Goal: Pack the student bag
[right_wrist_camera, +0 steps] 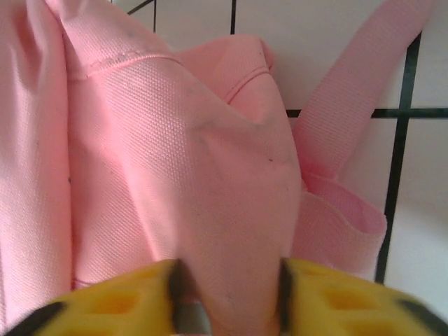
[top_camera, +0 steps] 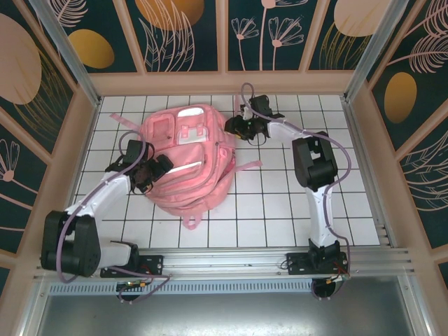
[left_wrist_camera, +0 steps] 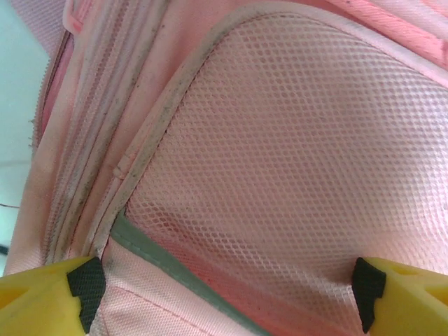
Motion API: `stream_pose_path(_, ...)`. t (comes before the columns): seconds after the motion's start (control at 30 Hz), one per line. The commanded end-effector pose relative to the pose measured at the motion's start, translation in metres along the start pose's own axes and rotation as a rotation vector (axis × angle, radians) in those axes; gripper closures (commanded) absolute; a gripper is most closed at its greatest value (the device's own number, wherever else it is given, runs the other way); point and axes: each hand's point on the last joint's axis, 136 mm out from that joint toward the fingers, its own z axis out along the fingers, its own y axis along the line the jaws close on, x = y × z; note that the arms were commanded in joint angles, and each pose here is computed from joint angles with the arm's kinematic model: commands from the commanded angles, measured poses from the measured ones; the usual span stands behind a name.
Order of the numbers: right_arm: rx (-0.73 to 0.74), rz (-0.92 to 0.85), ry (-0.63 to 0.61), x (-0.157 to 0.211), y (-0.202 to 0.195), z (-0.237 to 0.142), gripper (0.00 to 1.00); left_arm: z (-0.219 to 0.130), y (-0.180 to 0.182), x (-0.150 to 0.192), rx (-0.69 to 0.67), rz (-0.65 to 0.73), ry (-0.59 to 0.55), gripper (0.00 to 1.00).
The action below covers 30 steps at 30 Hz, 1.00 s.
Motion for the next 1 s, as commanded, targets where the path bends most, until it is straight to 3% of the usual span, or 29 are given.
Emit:
stream_pose_path(0.0,0.032,0.070,-0.055,-0.006,-0.016,-0.013,0.74,0.014,-0.024,-0.021,0.049,0.021,-0.016,0.09)
stream_pose_path(0.23,0.046,0.175,-0.181,0.005,-0.030,-0.066,0.86,0.048,-0.096,-0.057,0.125,0.127,0.029,0.10)
stream_pose_path(0.4,0.068,0.318,-0.217,0.061,-0.037,-0.087,0.86,0.074,-0.179,-0.065,0.155,0.335,0.052,0.10)
stream_pose_path(0.57,0.176,0.489,-0.292,0.124,-0.038,-0.097,0.79,0.078,-0.229,-0.090,0.214,0.411,-0.008,0.06)
stream_pose_path(0.67,0.104,0.523,-0.262,0.150,-0.018,-0.089,0.65,0.064,-0.232,-0.108,0.168,0.458,-0.080,0.03)
stream_pose_path(0.77,0.097,0.509,-0.240,0.150,-0.010,-0.086,0.56,0.036,-0.220,-0.117,0.129,0.466,-0.172,0.02)
stream_pose_path(0.87,0.088,0.487,-0.263,0.142,-0.004,-0.088,0.51,0.004,-0.194,-0.108,0.143,0.443,-0.254,0.02)
stream_pose_path(0.97,0.078,0.422,-0.262,0.135,0.006,-0.088,0.48,-0.027,-0.176,-0.081,0.243,0.433,-0.259,0.02)
